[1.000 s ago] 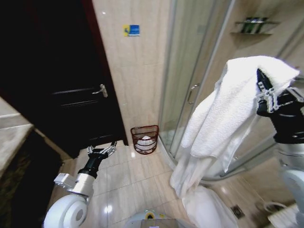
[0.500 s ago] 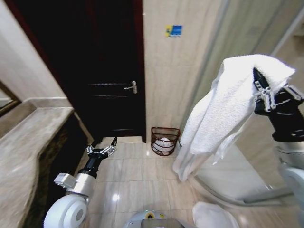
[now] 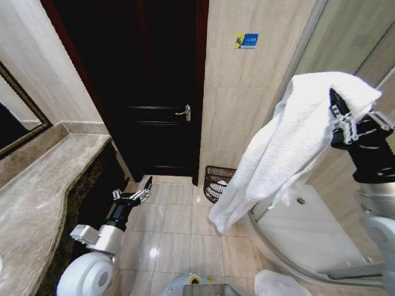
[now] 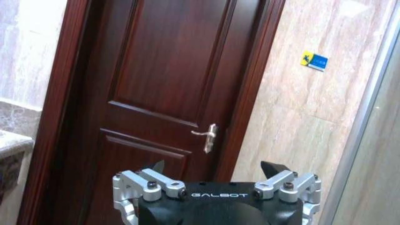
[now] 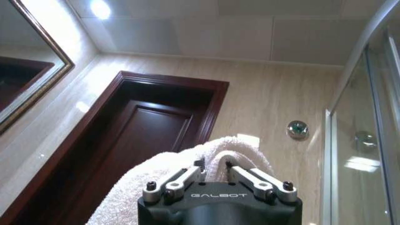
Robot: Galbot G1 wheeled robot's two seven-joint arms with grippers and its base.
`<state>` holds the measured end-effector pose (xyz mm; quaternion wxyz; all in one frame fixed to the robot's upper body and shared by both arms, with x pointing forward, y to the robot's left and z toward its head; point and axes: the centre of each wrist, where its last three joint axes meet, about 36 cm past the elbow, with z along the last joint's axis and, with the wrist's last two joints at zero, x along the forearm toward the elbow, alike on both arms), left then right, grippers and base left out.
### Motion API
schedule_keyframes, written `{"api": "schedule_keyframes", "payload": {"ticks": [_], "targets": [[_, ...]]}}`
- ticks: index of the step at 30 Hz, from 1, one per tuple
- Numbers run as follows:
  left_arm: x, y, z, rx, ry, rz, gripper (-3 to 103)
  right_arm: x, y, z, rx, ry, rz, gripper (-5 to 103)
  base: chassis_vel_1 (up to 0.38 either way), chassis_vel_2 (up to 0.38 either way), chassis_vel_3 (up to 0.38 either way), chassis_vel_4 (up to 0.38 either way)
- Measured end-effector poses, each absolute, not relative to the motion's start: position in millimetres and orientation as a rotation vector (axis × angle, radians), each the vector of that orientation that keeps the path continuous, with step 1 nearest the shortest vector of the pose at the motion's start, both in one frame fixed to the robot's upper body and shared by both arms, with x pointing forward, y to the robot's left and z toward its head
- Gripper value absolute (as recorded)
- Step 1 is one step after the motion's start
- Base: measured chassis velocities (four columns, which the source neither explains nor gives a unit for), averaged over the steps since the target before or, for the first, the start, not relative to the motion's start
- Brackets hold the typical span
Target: Discard the used towel into the hamper.
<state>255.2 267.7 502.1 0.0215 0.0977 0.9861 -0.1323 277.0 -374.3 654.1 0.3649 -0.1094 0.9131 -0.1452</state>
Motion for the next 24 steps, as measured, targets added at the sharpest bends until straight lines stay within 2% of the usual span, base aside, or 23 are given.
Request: {"api": "schedule_keyframes", "payload": {"ticks": [24], "targets": [[255.2, 267.7, 502.1, 0.303, 3.056, -0.410, 100, 268.9, -366.7, 647.3, -0.263, 2.365, -0.345, 9, -0.004, -0.004, -0.003, -0.002]]}}
